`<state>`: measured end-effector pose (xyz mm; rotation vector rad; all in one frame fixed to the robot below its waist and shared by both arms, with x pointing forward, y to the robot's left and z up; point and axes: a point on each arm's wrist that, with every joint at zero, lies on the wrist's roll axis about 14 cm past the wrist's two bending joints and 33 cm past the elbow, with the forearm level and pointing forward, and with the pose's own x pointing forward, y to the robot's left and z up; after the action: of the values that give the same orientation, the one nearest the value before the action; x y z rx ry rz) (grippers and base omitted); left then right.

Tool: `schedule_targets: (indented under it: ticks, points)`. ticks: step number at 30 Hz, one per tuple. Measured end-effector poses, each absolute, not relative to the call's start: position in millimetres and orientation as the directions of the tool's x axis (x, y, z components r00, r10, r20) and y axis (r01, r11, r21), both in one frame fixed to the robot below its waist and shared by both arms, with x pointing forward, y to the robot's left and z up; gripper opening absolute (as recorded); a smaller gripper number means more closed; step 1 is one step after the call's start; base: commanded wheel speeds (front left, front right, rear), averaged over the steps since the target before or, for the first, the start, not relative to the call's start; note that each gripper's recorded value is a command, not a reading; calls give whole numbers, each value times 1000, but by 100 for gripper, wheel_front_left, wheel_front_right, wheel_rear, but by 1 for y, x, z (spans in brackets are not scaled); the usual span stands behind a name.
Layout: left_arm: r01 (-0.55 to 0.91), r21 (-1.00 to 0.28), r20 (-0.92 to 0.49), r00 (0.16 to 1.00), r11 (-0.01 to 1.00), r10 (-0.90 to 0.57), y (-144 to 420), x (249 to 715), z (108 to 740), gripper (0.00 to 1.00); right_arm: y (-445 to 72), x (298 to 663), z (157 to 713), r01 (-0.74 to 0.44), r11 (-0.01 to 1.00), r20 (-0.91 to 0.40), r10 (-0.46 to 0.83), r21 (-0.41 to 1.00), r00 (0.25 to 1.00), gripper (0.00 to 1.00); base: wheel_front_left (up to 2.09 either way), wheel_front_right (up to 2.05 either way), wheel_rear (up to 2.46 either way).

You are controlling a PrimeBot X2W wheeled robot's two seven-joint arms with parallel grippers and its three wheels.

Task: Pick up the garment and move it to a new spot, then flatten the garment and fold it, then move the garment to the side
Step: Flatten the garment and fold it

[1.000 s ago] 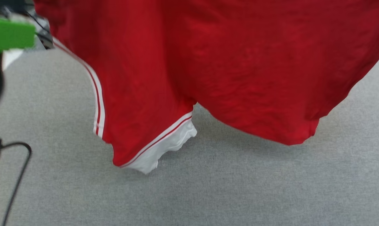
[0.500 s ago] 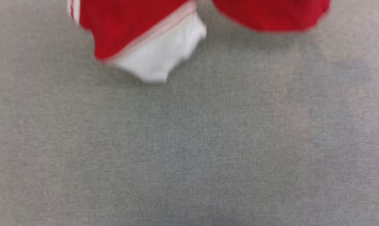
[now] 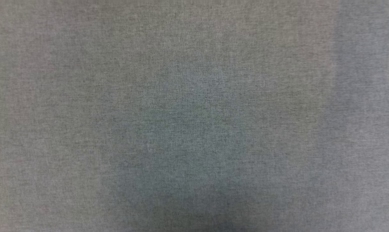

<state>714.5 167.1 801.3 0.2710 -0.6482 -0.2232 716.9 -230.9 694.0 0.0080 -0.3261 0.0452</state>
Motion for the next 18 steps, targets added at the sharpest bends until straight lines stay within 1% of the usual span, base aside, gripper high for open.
schedule_targets:
  ticks: [5, 9, 13, 18]
  points:
    - [160, 263, 495, 824, 951, -276, 170, 740, 741, 0, -214, 736, 645, -73, 997, 262, 70, 3, 963, 0, 0, 0, 0]
    - [200, 238, 390, 876, 951, -282, 169, 748, 676, 0, -201, 743, 614, -101, 995, 235, 93, 23, 967, 0, 0, 0, 0]
    - [247, 210, 287, 909, 946, -301, 162, 742, 617, 0, -185, 740, 571, -135, 990, 170, 125, 48, 978, 0, 0, 0, 0]
    - [297, 159, 186, 927, 941, -324, 155, 717, 567, 0, -164, 720, 530, -188, 980, 79, 183, 66, 980, 0, 0, 0, 0]
